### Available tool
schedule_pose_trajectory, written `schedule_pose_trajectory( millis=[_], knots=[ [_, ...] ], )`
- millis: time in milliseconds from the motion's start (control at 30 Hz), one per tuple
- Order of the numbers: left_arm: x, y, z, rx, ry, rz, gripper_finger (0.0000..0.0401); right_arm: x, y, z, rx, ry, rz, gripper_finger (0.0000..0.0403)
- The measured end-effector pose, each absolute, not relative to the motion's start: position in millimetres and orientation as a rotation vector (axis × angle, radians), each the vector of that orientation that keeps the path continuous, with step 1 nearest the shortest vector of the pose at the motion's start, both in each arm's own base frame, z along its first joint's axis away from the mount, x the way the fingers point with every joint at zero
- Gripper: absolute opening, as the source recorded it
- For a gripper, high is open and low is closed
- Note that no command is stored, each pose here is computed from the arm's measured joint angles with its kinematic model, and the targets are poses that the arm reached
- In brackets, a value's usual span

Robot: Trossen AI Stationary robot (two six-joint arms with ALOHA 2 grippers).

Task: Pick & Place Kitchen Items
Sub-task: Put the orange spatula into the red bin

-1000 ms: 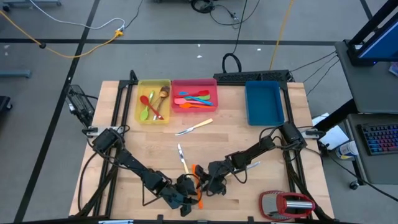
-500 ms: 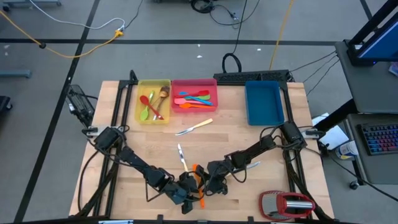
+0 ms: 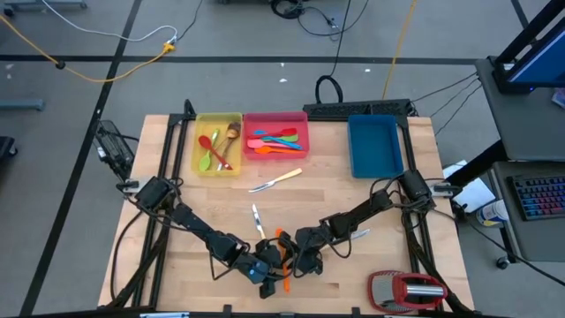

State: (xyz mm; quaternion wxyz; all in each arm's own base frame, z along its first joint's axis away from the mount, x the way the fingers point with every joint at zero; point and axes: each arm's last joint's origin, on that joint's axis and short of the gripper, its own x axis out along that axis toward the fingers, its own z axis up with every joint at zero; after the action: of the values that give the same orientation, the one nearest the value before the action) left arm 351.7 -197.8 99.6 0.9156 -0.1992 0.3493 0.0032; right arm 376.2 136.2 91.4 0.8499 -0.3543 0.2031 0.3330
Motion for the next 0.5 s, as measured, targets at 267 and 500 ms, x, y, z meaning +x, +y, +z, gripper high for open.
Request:
schedule_pose_trajectory(
  millis=[267, 500],
  knots=[
    [353.0, -198.1, 103.0, -0.599, 0.691, 0.068, 0.0172, 375.9, 136.4, 90.9, -0.772, 0.425, 0.708, 0.0114],
    [351.2, -203.0, 110.3, -0.729, 0.667, 0.077, 0.0172, 375.9, 136.7, 90.8, -0.774, 0.414, 0.741, 0.0114]
  ],
)
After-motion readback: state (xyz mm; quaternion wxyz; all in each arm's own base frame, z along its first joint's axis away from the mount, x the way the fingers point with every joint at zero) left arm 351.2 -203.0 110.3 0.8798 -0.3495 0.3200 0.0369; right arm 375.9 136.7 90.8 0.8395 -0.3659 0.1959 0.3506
